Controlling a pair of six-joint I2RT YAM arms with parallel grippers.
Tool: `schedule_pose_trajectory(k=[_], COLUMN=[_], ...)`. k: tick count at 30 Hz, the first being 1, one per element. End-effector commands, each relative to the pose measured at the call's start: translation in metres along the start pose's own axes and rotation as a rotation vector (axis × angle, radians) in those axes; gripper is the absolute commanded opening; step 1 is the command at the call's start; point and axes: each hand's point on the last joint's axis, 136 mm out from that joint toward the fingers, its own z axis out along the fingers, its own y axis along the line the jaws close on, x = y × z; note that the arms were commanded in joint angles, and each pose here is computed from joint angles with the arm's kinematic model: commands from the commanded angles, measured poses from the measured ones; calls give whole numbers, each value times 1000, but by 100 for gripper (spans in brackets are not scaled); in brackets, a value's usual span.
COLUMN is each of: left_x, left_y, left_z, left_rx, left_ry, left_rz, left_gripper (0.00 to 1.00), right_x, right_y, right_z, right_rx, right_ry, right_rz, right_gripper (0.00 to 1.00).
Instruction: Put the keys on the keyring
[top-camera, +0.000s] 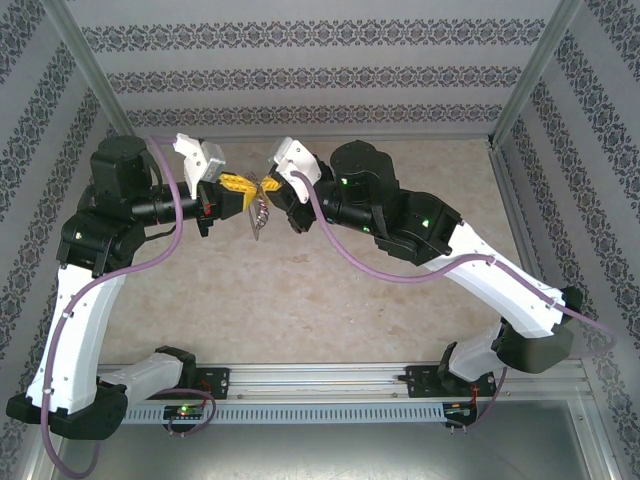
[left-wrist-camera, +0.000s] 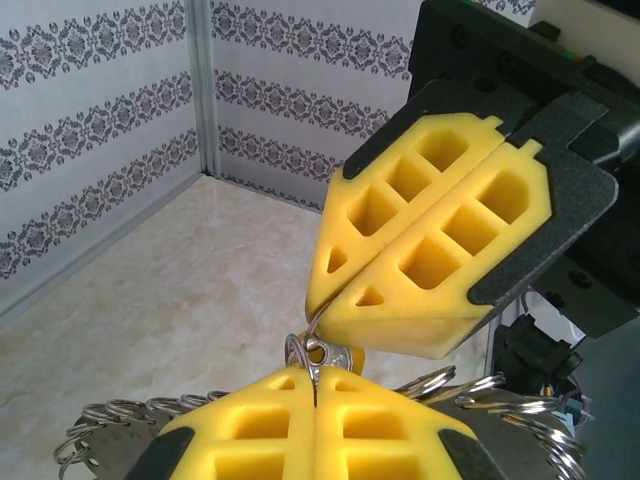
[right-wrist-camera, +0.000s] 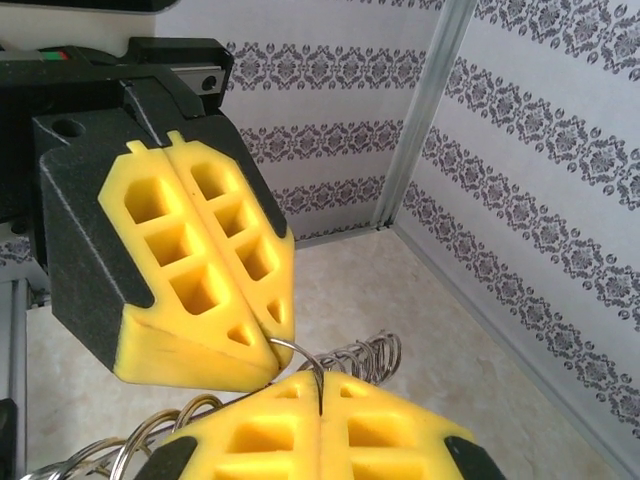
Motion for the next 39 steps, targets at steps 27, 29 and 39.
schedule_pose_trajectory(k=[27, 29, 39], left_x=[-20, -21, -23], left_y=[-24, -24, -22], left_z=[-13, -13, -12], left_rx=[66, 66, 57], left_ry=[-60, -60, -55], left_rz=[96, 93, 109], left_gripper=[0, 0, 0], right_x=[-20, -20, -27], right_y=[10, 12, 22], right_z=[-30, -30, -25], right_rx=[-98, -109, -172], right_ry=[-227, -230, -256], right_rz=[-55, -55, -51], right_gripper=[0, 0, 0])
